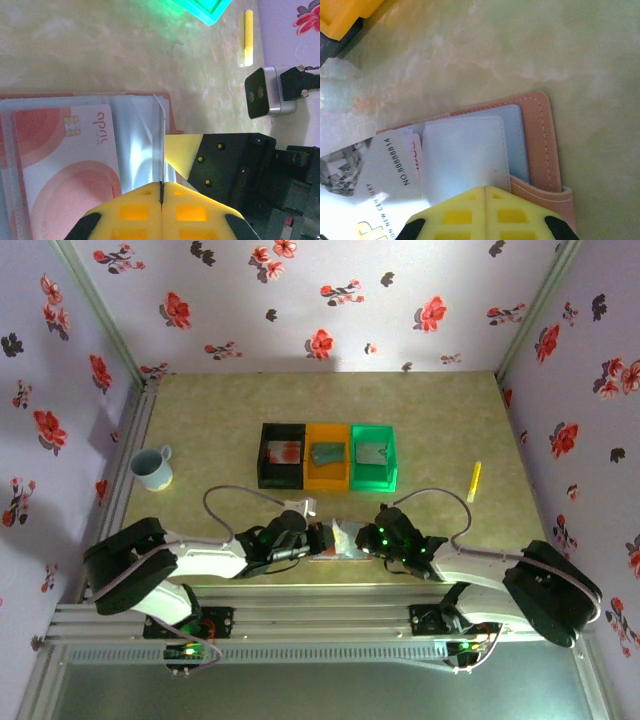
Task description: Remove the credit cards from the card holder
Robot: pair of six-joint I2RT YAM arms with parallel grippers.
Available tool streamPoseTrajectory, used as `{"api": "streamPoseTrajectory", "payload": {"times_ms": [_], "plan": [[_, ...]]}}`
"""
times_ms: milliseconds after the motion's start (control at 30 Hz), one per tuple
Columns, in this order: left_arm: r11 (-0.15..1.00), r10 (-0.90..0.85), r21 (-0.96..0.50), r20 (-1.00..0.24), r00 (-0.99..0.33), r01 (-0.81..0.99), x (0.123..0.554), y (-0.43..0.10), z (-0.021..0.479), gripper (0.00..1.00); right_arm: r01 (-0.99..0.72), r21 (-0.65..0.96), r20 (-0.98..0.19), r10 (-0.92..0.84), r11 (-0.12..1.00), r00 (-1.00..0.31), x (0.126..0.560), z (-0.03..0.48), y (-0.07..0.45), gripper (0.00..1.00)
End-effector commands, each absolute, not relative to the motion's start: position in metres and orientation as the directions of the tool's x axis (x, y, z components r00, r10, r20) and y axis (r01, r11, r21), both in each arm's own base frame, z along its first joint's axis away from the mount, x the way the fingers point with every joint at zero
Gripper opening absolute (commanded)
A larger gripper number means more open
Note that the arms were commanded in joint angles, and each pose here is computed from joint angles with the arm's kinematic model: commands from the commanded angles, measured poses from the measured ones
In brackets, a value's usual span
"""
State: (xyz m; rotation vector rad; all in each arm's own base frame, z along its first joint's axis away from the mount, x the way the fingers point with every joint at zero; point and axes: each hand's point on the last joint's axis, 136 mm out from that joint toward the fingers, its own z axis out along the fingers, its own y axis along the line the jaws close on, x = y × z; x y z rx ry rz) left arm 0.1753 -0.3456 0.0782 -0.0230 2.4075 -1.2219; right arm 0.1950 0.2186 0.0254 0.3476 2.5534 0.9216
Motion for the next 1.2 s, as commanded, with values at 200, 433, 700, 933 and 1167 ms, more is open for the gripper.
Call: {"api": "streamPoseTrajectory", "payload": {"times_ms": [200,433,700,933,1167], "plan": [[0.635,-0.204,-0.747,-0.407,-0.890,0.196,0.170,-0.329,0.079,0.00,0.114,0.579,-0.284,0.331,0.807,-0.900,0.186,0.009,0.202,0.00],[0.657,-0.194,-0.720,-0.448,-0.873,0.224,0.171,-0.318,0.093,0.00,0.096,0.578,-0.296,0.318,0.810,-0.901,0.194,0.016,0.207,0.00],[0.668,-0.182,-0.700,-0.482,-0.857,0.253,0.171,-0.308,0.107,0.00,0.044,0.601,-0.305,0.280,0.798,-0.911,0.205,0.035,0.217,0.02],[0.680,-0.150,-0.677,-0.505,-0.850,0.282,0.168,-0.295,0.116,0.00,-0.098,0.638,-0.377,0.199,0.763,-0.905,0.208,0.075,0.230,0.32],[0.627,-0.116,-0.701,-0.517,-0.848,0.341,0.162,-0.299,0.136,0.00,-0.243,0.727,-0.440,0.163,0.642,-0.883,0.200,0.104,0.248,0.51]]}}
